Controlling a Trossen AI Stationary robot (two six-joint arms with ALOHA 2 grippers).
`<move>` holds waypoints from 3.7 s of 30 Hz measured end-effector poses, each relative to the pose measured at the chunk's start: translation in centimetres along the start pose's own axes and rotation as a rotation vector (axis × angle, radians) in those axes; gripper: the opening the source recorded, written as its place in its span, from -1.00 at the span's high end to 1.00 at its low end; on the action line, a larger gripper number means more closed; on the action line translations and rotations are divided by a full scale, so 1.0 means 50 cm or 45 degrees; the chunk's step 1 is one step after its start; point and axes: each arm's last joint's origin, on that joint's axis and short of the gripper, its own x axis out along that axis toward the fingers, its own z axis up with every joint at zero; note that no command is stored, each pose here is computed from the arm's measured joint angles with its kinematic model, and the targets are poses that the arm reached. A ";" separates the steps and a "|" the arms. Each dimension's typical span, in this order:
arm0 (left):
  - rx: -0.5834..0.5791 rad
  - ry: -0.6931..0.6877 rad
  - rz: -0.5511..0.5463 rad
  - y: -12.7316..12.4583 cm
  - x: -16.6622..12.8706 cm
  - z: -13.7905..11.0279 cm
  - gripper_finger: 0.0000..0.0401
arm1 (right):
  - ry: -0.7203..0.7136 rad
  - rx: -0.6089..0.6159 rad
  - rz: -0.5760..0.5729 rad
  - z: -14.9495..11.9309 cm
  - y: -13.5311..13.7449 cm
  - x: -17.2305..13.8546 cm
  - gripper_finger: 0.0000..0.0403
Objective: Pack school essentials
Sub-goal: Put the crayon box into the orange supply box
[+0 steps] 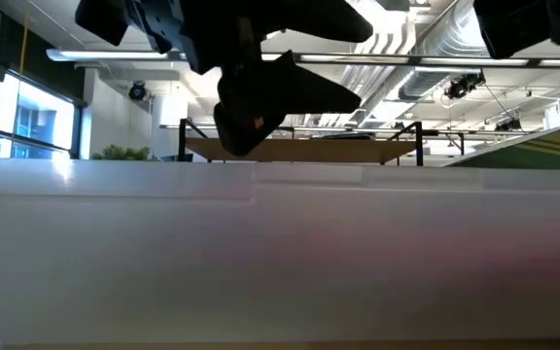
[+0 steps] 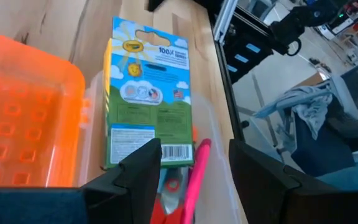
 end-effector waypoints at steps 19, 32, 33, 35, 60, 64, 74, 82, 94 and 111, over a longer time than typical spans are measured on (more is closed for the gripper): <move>-0.029 0.069 0.080 0.026 0.002 0.000 0.11 | -0.107 0.089 0.222 0.007 0.039 -0.008 0.02; -0.016 0.113 0.071 0.028 0.001 -0.005 0.11 | -0.108 0.162 0.184 0.007 0.047 0.031 0.02; -0.013 0.115 0.071 0.028 0.001 -0.005 0.11 | -0.109 0.163 0.189 0.007 0.049 0.034 0.02; -0.012 0.121 0.067 0.028 0.001 -0.005 0.11 | -0.110 0.165 0.206 0.007 0.052 0.034 0.02; 0.009 0.138 0.042 0.027 0.001 -0.006 0.11 | -0.104 0.240 0.228 0.008 0.054 0.032 0.98; 0.009 0.147 0.041 0.027 0.001 -0.007 0.11 | -0.103 0.244 0.253 0.010 0.056 0.021 0.98; 0.065 0.288 0.116 0.029 -0.025 -0.012 0.11 | -0.104 0.280 0.366 0.033 0.095 -0.026 1.00; 0.141 0.409 0.139 0.005 -0.087 0.003 0.11 | -0.134 0.303 0.364 0.053 0.112 -0.062 1.00; 0.276 0.764 0.245 -0.054 -0.147 -0.079 0.11 | -0.164 0.349 0.398 0.087 0.126 -0.091 1.00; 0.110 0.674 0.302 -0.060 -0.088 -0.122 0.26 | -0.065 0.294 0.421 0.087 0.128 -0.091 1.00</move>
